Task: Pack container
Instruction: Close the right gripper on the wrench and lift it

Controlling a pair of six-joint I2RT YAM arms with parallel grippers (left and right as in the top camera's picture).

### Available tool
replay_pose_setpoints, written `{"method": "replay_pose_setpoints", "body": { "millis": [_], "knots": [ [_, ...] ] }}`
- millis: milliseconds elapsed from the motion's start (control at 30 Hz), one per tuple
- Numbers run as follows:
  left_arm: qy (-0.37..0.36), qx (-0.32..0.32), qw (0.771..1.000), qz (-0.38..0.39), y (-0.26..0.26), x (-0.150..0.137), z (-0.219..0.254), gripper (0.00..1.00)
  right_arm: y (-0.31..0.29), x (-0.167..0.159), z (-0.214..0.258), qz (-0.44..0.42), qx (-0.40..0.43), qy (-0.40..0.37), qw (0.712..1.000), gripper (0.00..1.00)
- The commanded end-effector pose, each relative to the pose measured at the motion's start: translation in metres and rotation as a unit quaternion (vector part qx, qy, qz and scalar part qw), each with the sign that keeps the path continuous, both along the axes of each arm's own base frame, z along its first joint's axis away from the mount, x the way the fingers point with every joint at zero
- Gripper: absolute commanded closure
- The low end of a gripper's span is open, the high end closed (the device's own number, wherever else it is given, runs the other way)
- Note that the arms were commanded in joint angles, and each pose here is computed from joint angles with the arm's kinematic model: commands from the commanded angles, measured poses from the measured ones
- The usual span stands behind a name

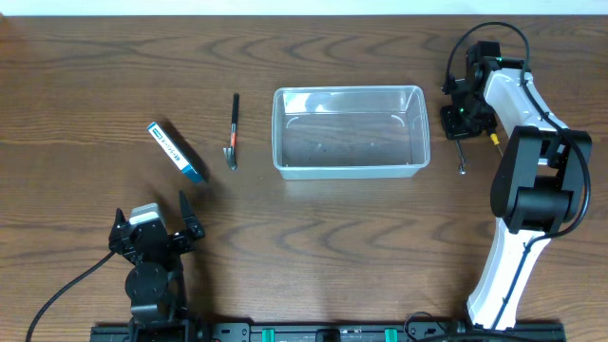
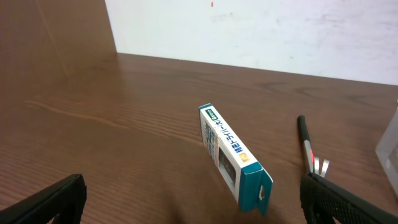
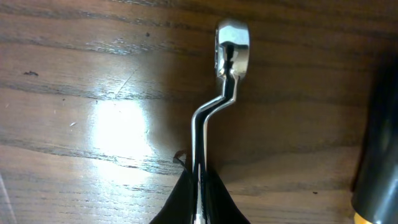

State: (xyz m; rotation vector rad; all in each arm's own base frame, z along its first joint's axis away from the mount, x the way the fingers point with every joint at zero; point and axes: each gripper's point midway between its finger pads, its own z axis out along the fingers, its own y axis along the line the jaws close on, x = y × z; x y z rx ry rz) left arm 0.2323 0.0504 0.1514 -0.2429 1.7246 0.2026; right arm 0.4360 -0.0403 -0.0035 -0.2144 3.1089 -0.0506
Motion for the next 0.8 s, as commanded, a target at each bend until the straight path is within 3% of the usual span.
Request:
{"method": "replay_pose_setpoints", "body": {
  "millis": [0,300,767],
  "knots": [
    [0.018,0.005,1.000,-0.002,-0.001,0.000,-0.014,0.02,-0.007,-0.010,-0.012,-0.003,-0.011,0.021,1.000,0.99],
    [0.018,0.005,1.000,-0.002,-0.001,0.000,-0.014,0.02,-0.008,0.006,0.015,-0.007,-0.012,0.000,1.000,0.99],
    [0.018,0.005,1.000,-0.002,-0.001,0.000,-0.014,0.02,0.007,0.051,0.157,0.014,-0.020,-0.136,0.990,0.99]
  ]
}}
